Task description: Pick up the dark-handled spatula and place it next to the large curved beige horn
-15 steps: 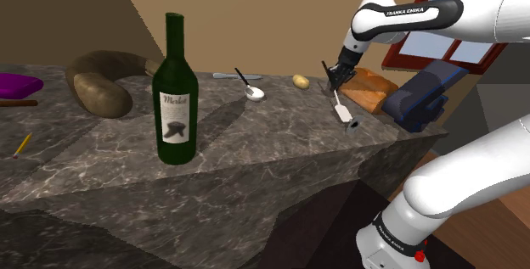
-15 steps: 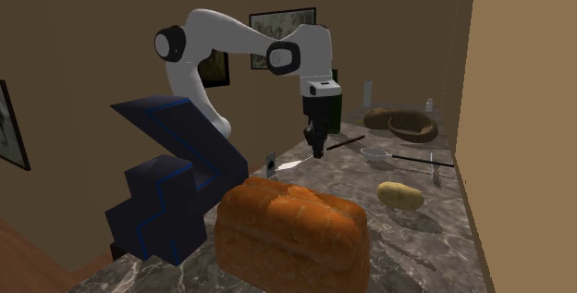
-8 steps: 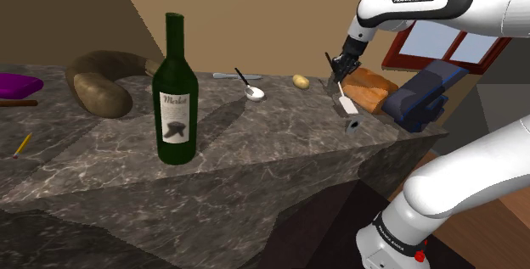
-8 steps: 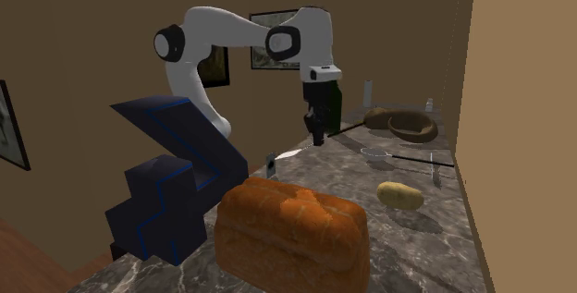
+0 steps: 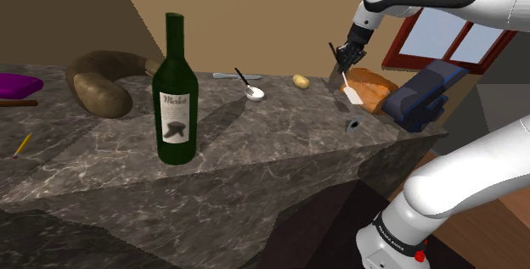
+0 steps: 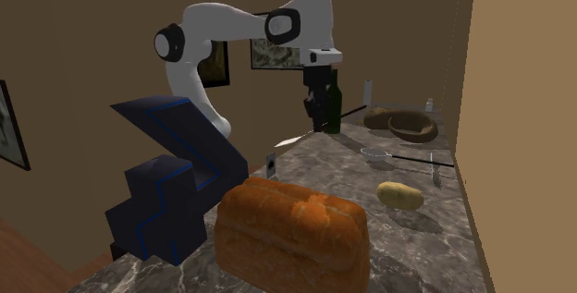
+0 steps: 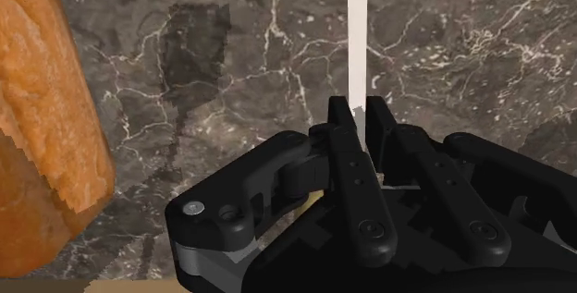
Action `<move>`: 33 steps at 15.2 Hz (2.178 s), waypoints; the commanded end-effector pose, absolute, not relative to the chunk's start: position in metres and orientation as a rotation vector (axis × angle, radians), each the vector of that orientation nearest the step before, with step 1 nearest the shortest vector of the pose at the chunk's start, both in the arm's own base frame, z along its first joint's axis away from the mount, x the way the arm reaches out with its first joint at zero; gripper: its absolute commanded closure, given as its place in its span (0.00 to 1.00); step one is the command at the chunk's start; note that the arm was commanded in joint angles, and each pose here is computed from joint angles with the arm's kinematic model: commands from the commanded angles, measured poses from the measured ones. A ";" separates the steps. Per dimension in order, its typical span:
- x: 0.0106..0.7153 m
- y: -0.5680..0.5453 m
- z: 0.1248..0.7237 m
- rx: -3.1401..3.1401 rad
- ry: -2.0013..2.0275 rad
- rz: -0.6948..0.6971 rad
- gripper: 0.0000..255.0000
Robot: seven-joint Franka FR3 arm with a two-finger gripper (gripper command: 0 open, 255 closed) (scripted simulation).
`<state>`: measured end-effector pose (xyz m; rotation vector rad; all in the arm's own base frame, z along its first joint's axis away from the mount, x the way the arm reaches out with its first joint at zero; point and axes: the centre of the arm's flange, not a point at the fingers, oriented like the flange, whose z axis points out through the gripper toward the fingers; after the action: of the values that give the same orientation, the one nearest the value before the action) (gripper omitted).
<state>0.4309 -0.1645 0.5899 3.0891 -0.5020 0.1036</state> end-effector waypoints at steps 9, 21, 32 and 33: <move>0.447 -0.074 0.603 3.089 -0.502 0.103 1.00; 0.474 0.083 0.603 3.089 -0.502 0.103 1.00; 0.498 0.226 0.603 3.089 -0.502 0.103 1.00; 0.500 0.239 0.603 3.089 -0.502 0.103 1.00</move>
<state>0.4996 0.2260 0.6030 3.0891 -0.4997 0.1025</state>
